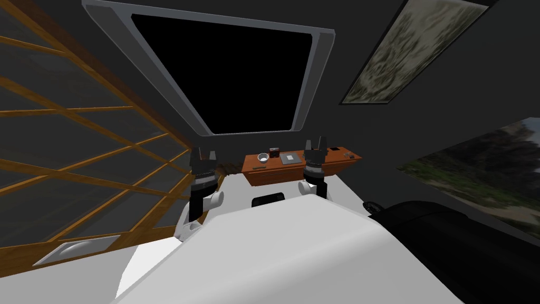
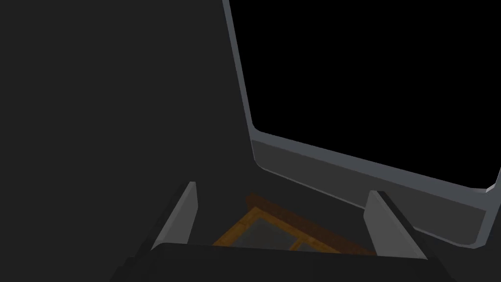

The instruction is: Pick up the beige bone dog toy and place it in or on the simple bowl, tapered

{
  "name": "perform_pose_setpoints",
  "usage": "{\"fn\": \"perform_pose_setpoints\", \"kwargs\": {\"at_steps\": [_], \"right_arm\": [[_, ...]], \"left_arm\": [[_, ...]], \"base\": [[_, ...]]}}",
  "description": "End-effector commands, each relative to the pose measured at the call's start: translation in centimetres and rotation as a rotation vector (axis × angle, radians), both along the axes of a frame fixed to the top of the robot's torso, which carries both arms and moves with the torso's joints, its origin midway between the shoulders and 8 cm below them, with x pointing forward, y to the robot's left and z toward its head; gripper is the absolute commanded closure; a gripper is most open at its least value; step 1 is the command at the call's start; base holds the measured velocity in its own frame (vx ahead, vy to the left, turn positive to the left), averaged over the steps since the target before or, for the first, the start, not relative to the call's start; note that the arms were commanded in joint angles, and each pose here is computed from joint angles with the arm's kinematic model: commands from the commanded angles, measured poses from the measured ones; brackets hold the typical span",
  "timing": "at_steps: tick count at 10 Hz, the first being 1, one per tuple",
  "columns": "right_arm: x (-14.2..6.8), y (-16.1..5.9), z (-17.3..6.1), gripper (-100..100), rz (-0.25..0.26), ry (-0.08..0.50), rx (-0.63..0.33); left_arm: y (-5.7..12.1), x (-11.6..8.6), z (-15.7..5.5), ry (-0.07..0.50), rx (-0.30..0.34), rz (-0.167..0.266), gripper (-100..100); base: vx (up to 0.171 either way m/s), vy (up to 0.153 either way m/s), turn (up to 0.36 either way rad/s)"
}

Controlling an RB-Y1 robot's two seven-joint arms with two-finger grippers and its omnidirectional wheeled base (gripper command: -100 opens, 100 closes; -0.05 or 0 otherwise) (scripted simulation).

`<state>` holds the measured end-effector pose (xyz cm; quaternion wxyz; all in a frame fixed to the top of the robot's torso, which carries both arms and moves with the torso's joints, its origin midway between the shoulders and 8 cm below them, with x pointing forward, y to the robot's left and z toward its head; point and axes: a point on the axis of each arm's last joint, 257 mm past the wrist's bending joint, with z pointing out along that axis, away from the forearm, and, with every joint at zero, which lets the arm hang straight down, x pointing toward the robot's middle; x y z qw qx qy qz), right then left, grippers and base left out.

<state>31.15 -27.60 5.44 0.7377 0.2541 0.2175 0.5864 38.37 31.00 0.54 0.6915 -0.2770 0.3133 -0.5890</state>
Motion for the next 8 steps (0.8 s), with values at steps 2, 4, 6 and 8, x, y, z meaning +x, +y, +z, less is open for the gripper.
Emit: {"fn": "perform_pose_setpoints", "kwargs": {"at_steps": [2, 4, 6, 8], "right_arm": [[0.0, 0.0, 0.0, 0, 0.000, 0.000, 0.000], [0.0, 0.0, 0.0, 0, 0.000, 0.000, 0.000], [0.0, 0.0, 0.0, 0, 0.000, 0.000, 0.000], [0.0, 0.0, 0.0, 0, 0.000, 0.000, 0.000]], "left_arm": [[1.4, 1.8, -1.5, 0.049, -0.013, 0.025, -100], [2.4, 2.9, -2.5, 0.081, -0.025, 0.042, -100], [3.4, 4.0, -3.6, 0.115, -0.039, 0.059, -100], [4.5, 5.2, -4.8, 0.152, -0.055, 0.076, -100]], "base": [[-0.055, 0.018, -0.016], [-0.032, 0.013, -0.011], [-0.027, 0.007, -0.010], [-0.027, 0.004, -0.009]]}}
